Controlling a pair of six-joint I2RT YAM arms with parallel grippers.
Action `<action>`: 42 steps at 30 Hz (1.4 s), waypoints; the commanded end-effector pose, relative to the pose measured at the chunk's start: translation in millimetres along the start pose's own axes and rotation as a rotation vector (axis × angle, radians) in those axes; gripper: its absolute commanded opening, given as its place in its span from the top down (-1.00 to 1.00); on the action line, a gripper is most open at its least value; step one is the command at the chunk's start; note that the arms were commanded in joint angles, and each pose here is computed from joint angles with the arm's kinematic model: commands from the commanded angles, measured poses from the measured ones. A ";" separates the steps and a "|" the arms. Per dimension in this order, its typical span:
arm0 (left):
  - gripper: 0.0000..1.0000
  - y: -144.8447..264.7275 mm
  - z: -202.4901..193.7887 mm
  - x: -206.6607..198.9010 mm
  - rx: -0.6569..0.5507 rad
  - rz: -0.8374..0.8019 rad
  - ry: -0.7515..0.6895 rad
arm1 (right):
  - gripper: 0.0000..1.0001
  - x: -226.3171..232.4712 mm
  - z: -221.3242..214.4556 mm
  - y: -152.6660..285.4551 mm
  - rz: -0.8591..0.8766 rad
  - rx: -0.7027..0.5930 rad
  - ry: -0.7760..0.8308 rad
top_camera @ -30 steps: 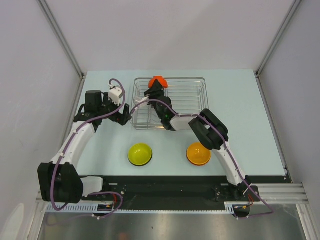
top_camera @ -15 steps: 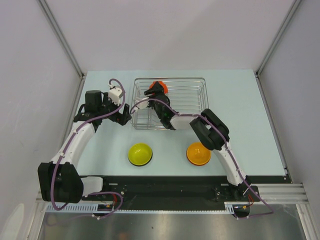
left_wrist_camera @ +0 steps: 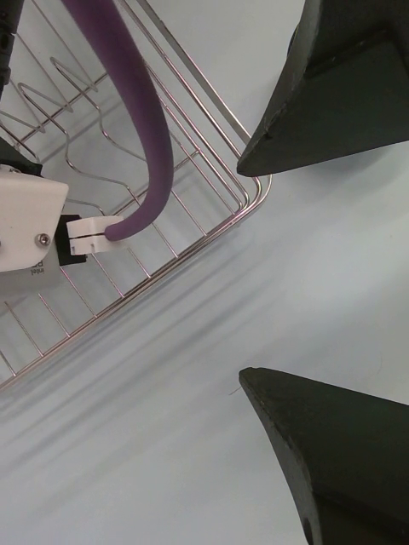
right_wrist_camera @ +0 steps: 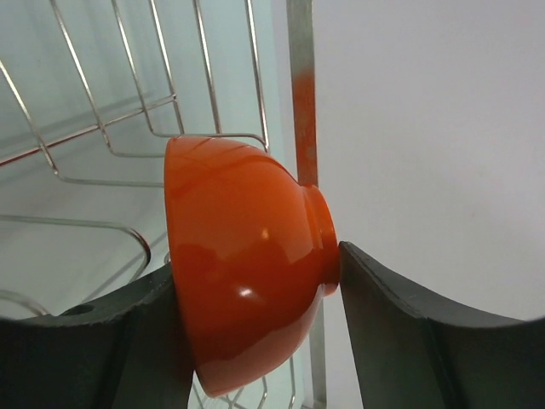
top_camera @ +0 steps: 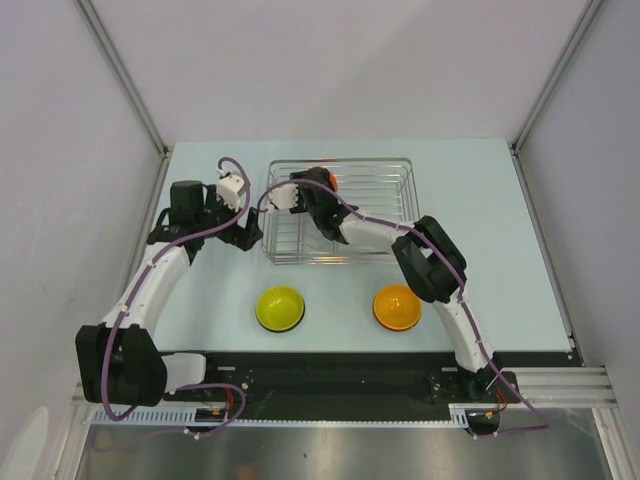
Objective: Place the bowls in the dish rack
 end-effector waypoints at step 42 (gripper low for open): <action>-0.81 45.9 -32.0 -22.7 0.225 -0.165 -0.139 | -0.81 -104.1 -66.6 127.1 0.451 -0.103 -0.533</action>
Point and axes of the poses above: each gripper's point midway between its finger pads, its own y axis back along the fingers, its own x axis along the line the jaws close on, z = x × y, the point moved 10 cm from there along y, back along the fingers, and after that the axes turned 13 degrees about y, right-handed, at the moved point
